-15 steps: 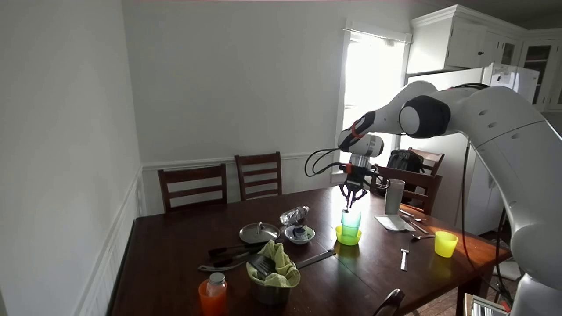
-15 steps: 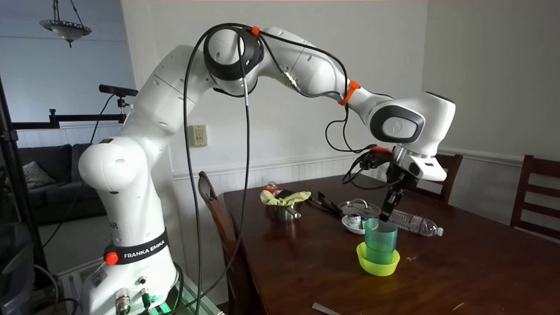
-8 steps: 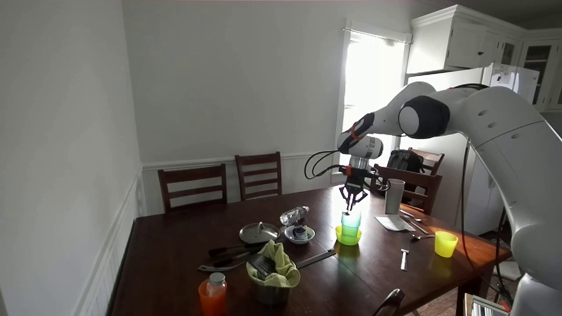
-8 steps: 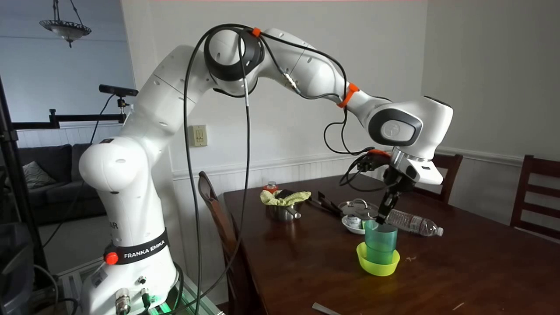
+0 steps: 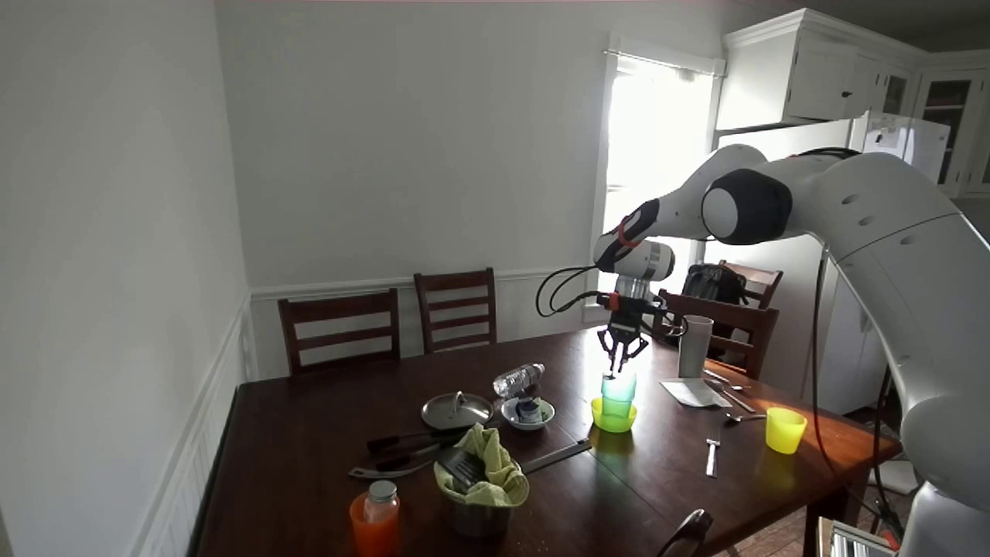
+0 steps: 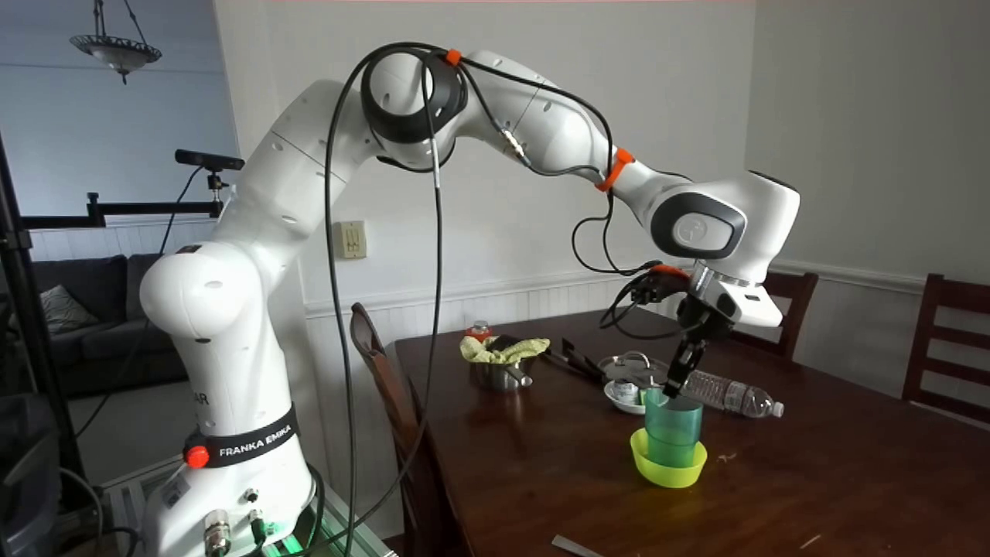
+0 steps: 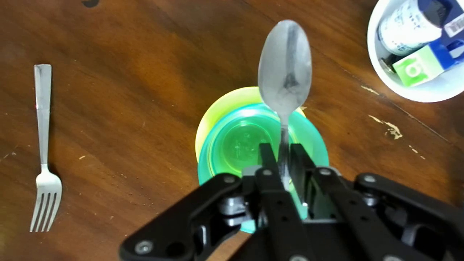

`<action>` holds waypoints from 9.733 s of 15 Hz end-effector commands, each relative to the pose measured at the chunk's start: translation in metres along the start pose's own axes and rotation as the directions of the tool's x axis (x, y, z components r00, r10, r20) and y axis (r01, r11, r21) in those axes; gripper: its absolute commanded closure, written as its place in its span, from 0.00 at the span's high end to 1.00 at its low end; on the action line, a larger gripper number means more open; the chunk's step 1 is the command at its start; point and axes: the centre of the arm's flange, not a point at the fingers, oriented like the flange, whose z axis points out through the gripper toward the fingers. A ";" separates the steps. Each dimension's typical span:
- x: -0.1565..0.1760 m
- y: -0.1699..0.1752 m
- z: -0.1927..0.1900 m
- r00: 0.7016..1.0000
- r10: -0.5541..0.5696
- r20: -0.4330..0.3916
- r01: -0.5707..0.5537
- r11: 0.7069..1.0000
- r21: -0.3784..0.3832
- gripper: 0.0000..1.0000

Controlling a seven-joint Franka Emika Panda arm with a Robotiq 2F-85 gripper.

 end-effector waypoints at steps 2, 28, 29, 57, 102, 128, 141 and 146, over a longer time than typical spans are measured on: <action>-0.003 0.004 0.002 1.000 0.011 -0.005 -0.011 1.000 -0.023 0.56; -0.050 -0.026 -0.007 0.997 0.064 -0.032 -0.065 0.998 -0.022 0.71; -0.060 -0.029 -0.005 0.996 0.073 -0.042 -0.074 0.997 -0.027 0.78; -0.096 0.018 0.139 0.901 0.429 -0.064 -0.421 0.901 0.101 1.00; -0.126 0.002 0.023 0.922 0.380 -0.072 -0.379 0.925 0.023 0.02; -0.048 0.024 -0.039 0.988 0.085 -0.128 -0.087 0.996 -0.010 0.02; -0.013 -0.002 -0.018 0.993 -0.013 -0.120 0.010 1.000 -0.029 0.02; -0.013 -0.013 -0.011 0.995 -0.014 -0.102 0.013 1.000 -0.017 0.02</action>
